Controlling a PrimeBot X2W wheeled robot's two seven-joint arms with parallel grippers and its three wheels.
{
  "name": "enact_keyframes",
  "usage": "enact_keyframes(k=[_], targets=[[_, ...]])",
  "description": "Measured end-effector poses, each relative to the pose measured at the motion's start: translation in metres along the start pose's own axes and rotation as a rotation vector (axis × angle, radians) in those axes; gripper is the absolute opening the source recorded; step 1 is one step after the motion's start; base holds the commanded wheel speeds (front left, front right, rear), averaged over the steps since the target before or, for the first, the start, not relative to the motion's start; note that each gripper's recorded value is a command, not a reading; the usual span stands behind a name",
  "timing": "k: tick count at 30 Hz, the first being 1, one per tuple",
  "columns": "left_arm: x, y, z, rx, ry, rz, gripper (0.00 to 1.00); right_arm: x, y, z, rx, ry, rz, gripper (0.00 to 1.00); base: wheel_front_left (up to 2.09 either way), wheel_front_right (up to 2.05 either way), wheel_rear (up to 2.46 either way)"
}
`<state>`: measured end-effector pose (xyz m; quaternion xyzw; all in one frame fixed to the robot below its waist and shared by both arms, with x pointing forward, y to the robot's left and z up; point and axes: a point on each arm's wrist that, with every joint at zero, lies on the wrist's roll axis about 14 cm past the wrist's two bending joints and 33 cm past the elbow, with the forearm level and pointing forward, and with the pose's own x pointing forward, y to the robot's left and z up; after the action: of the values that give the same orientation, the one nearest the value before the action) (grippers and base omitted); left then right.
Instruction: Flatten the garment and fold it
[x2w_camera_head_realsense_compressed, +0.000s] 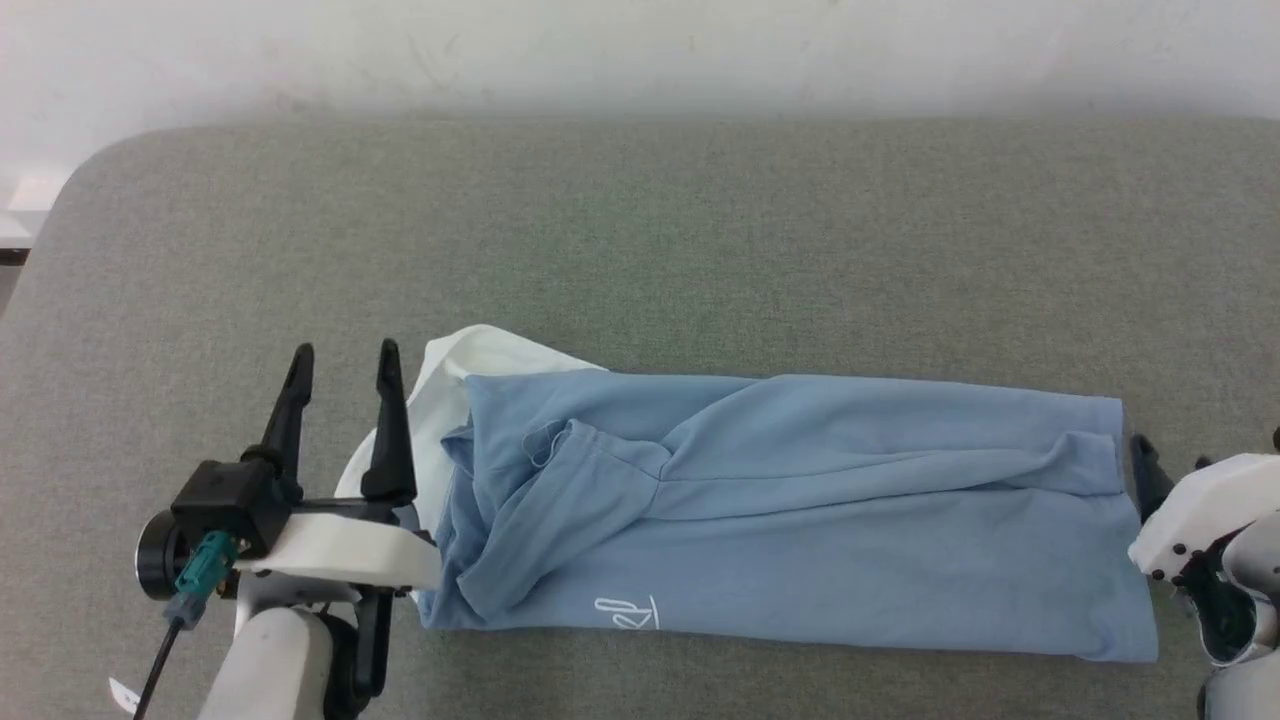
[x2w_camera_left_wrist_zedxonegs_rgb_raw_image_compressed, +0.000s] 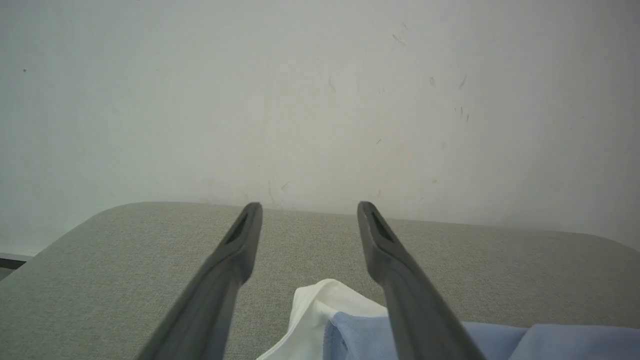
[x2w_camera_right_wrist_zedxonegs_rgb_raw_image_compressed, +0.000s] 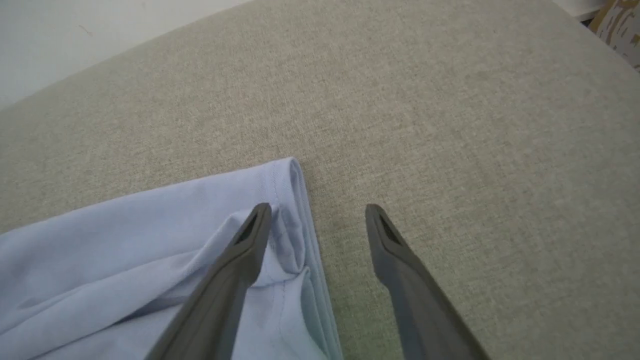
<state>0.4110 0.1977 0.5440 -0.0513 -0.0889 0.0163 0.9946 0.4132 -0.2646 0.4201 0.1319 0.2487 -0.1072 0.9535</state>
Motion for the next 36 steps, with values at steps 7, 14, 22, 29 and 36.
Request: enact_keyframes(k=[7,14,22,29,36], targets=[[-0.01,-0.001,-0.012,0.01,0.034,-0.012,1.0,0.005,-0.006,-0.042,-0.003,0.236,-0.036,1.0,0.0,0.0,0.0],[-0.013,0.003,-0.015,0.009,0.041,-0.014,1.0,0.007,0.006,-0.058,-0.03,0.371,-0.015,1.0,0.0,0.0,0.0],[-0.012,-0.001,-0.017,0.012,0.045,-0.027,1.0,0.007,0.017,-0.062,-0.04,0.417,0.016,0.0,0.0,0.0,0.0],[-0.013,0.0,-0.02,0.003,0.052,-0.025,1.0,0.009,0.001,-0.048,-0.077,0.341,-0.027,0.0,0.0,0.0,0.0],[-0.014,0.001,-0.02,0.0,0.051,-0.024,1.0,0.002,-0.072,-0.011,-0.155,0.187,-0.229,0.0,0.0,0.0,0.0]])
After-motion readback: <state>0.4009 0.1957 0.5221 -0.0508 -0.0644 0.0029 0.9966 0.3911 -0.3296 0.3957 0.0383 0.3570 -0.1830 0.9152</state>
